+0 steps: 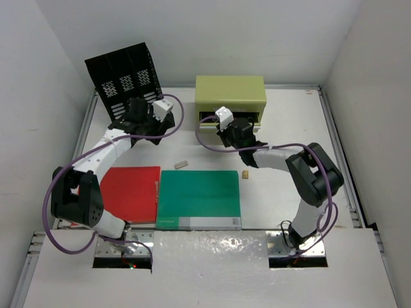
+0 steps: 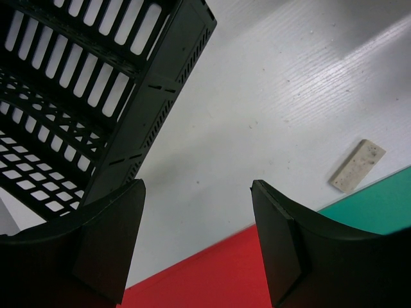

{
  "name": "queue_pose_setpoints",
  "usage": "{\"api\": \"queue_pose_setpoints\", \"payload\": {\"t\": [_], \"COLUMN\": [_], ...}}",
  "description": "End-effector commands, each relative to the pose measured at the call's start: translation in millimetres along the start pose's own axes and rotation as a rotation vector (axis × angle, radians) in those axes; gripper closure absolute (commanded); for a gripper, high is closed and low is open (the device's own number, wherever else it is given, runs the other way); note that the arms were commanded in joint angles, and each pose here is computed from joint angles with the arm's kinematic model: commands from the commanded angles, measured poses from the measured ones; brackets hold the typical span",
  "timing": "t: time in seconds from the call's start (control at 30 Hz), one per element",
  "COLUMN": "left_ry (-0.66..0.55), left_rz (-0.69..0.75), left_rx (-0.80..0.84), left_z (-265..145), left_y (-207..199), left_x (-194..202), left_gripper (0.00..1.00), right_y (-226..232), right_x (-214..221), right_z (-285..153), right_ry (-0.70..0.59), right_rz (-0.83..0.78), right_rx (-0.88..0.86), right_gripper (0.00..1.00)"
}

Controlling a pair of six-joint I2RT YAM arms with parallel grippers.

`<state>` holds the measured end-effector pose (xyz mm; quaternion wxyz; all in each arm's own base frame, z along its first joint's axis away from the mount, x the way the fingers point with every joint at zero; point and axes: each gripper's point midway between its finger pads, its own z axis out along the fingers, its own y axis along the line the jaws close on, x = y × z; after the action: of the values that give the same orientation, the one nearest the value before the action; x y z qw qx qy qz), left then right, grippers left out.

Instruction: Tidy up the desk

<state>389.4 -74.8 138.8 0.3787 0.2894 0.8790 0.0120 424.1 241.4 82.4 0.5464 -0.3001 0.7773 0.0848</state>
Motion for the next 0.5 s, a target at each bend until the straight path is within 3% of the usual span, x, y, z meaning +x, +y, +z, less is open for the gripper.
{"api": "queue_pose_setpoints", "payload": {"t": [0.0, 0.47], "left_ry": [-0.031, -0.018], "left_rz": [0.001, 0.001], "left_rx": [-0.039, -0.030], "left_z": [0.9, 5.5], "left_y": [13.4, 13.4], "left_x": [-8.2, -6.0], "left_gripper": [0.34, 0.34], "right_y": [-23.2, -52.0], "right_x": [-40.6, -50.3], "right_z": [10.7, 25.7], "right_ry": [-0.097, -0.083], "right_rz": [-0.016, -0.091], "right_rx": [0.095, 0.190], "right_gripper": [1.00, 1.00]}}
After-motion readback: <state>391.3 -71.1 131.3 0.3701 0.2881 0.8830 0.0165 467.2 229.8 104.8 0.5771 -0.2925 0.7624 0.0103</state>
